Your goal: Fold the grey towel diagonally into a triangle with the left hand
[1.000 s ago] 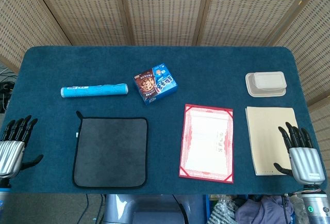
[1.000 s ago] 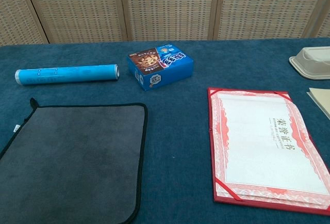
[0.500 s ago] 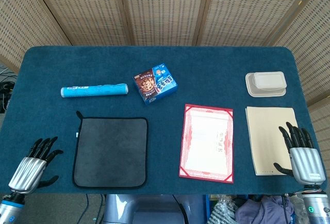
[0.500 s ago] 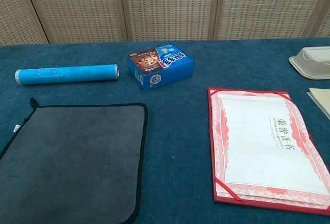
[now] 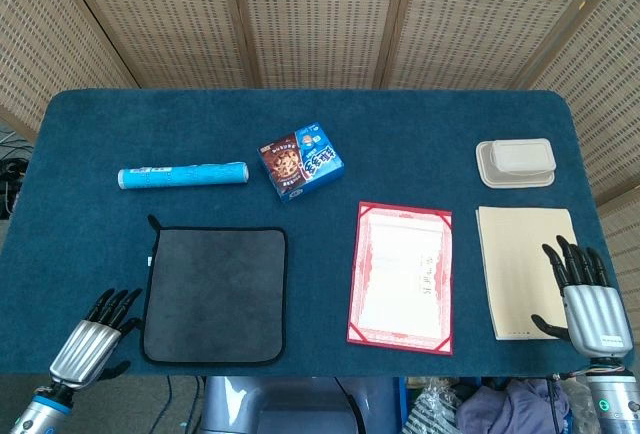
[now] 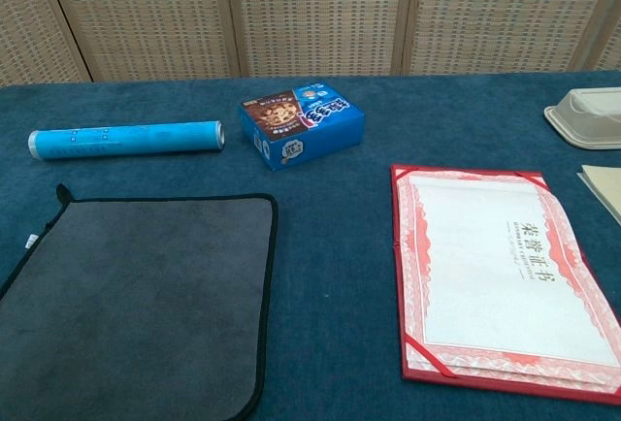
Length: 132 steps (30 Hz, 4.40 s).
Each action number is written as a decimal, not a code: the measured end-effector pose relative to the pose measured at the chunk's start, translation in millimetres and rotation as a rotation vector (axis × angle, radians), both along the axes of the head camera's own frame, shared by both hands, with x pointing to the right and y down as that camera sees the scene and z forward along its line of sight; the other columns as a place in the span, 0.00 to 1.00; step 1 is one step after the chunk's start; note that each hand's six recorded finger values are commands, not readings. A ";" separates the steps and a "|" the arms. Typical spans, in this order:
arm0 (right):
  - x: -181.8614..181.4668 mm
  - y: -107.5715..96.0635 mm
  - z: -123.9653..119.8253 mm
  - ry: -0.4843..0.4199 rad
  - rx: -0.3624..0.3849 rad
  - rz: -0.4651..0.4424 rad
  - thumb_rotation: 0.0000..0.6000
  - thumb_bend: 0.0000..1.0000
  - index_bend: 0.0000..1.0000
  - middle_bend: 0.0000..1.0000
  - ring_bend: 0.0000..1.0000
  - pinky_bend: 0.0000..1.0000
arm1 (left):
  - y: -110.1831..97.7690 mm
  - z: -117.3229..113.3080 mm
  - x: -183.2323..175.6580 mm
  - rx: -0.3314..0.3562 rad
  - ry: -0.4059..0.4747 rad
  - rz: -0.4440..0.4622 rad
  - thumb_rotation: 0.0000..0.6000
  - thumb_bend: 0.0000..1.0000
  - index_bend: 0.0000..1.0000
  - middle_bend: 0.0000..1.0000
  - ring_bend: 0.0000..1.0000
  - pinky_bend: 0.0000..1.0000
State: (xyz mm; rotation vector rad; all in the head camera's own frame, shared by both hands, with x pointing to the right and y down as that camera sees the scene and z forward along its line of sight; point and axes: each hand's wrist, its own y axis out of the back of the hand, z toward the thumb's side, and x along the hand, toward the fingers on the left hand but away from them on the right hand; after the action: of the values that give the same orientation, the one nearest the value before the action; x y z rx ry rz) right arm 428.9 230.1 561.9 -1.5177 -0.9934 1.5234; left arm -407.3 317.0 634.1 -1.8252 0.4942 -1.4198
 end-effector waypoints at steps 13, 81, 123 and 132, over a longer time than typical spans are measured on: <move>0.0 -0.4 -1.6 -0.009 0.008 0.005 1.00 0.00 0.00 0.00 0.00 0.00 | 7.0 21.2 23.5 -0.013 0.001 0.094 1.00 0.20 0.40 0.00 0.00 0.00; 2.6 -1.2 -4.6 -0.046 0.026 0.035 1.00 0.00 0.00 0.00 0.00 0.00 | -41.3 35.2 47.1 0.065 0.048 0.107 1.00 0.41 0.68 0.00 0.00 0.00; 20.9 -5.7 -0.6 -0.076 0.007 0.096 1.00 0.00 0.00 0.00 0.00 0.00 | -172.8 79.2 196.0 0.215 0.065 0.319 1.00 0.41 0.69 0.00 0.00 0.00; 25.2 -6.7 -1.0 -0.083 0.007 0.111 1.00 0.00 0.00 0.00 0.00 0.00 | -180.9 77.9 225.1 0.232 0.085 0.348 1.00 0.41 0.69 0.00 0.00 0.00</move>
State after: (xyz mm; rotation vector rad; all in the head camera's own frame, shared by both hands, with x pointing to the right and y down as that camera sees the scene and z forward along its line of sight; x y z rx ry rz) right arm 454.1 223.4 560.9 -1.5542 -1.1466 1.5412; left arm -182.2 136.1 712.0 -1.6909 0.3454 -1.0110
